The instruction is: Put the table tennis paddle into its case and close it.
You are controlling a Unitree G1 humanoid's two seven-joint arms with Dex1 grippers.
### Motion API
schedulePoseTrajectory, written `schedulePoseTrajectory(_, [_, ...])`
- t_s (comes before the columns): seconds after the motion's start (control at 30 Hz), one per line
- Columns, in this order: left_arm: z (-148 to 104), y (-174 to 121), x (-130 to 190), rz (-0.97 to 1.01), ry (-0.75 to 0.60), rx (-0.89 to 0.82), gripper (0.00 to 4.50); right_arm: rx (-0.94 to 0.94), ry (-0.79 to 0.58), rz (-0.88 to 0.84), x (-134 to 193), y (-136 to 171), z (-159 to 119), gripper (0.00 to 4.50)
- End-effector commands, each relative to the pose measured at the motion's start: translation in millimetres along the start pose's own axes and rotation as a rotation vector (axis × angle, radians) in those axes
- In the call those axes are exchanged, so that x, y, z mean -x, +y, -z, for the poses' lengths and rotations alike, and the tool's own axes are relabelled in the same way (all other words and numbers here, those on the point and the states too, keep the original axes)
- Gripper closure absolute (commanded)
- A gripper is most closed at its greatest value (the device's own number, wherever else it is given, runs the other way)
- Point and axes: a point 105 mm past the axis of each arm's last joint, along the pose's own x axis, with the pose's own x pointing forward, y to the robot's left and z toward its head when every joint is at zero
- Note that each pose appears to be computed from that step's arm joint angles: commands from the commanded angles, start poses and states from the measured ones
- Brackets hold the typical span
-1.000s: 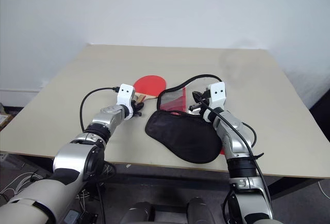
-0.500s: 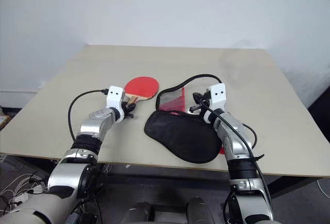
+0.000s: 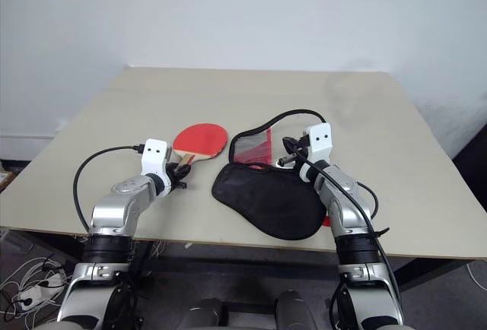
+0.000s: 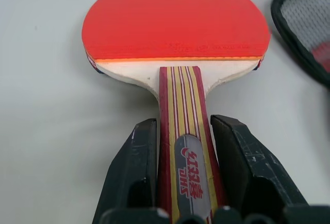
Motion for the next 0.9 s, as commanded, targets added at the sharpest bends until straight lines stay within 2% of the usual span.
schedulePoseTrajectory(0.03, [-3.1,-3.3,4.8,-0.016,-0.008,-0.008,3.21,0.022,-0.056,-0.021,-2.3,4.0,-18.5,4.5])
schedulePoseTrajectory(0.47, [-6.5,-7.5,-3.6,-0.024,0.006,0.004,3.21,0.024,-0.055,-0.025,-4.0,4.2,-19.6,4.5])
schedulePoseTrajectory(0.5, [-7.4,-7.6,-4.3,-0.023,0.004,0.007,2.56,0.024,-0.055,-0.024,-4.0,4.2,-19.6,4.5])
schedulePoseTrajectory(0.53, [-8.3,-7.9,-4.9,-0.021,0.003,0.008,2.44,0.024,-0.056,-0.023,-4.0,4.2,-19.7,4.5])
schedulePoseTrajectory(0.7, [-15.4,-11.9,-9.2,-0.003,-0.007,-0.01,1.04,0.023,-0.056,-0.022,-4.4,3.8,-19.8,4.5])
schedulePoseTrajectory(0.9, [-27.4,-13.9,-17.7,0.015,-0.022,-0.019,1.04,0.024,-0.058,-0.022,-5.4,3.9,-20.2,4.5])
